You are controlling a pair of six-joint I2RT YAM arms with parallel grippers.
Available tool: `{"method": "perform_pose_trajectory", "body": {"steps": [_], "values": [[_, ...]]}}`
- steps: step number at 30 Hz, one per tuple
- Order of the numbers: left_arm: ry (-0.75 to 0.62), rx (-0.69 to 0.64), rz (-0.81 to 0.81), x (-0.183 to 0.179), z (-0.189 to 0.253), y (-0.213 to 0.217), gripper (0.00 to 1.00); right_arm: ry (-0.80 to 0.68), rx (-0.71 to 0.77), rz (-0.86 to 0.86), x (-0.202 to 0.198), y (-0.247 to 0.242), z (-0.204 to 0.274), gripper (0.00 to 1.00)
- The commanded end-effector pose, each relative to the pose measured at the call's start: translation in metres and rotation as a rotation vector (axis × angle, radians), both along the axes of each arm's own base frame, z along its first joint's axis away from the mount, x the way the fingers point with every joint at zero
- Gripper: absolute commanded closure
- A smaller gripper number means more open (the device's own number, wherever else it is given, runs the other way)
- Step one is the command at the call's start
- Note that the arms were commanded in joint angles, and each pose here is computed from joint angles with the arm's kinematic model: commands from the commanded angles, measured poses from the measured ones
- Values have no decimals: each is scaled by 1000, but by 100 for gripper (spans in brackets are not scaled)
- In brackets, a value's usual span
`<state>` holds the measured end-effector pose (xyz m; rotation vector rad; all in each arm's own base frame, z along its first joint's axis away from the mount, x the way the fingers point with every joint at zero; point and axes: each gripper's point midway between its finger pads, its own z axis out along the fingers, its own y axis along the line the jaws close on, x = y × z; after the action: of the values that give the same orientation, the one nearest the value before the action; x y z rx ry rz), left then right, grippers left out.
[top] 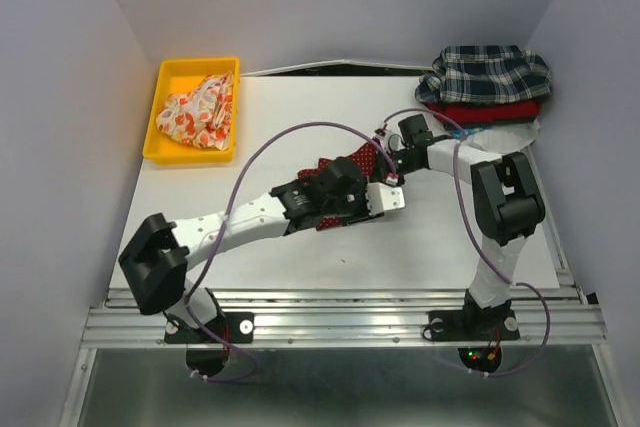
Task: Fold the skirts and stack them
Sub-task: Neatly place the folded skirt to the corner
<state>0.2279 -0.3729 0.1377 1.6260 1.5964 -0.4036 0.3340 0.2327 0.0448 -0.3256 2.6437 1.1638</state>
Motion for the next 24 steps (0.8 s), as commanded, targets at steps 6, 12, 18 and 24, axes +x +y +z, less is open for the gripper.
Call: {"method": "perform_pose_trajectory", "body": {"steps": [6,12,18,24], "values": [[-15,-110,183,36,73,75,55,-415,-451,132,79,-80,46,99],[19,-100,285,46,63,120,54,-542,-628,165,149,-142,66,99],[73,-132,313,46,59,136,54,-643,-726,185,205,-172,96,99],[80,-138,316,45,55,140,54,-700,-750,194,224,-179,111,99]]}}
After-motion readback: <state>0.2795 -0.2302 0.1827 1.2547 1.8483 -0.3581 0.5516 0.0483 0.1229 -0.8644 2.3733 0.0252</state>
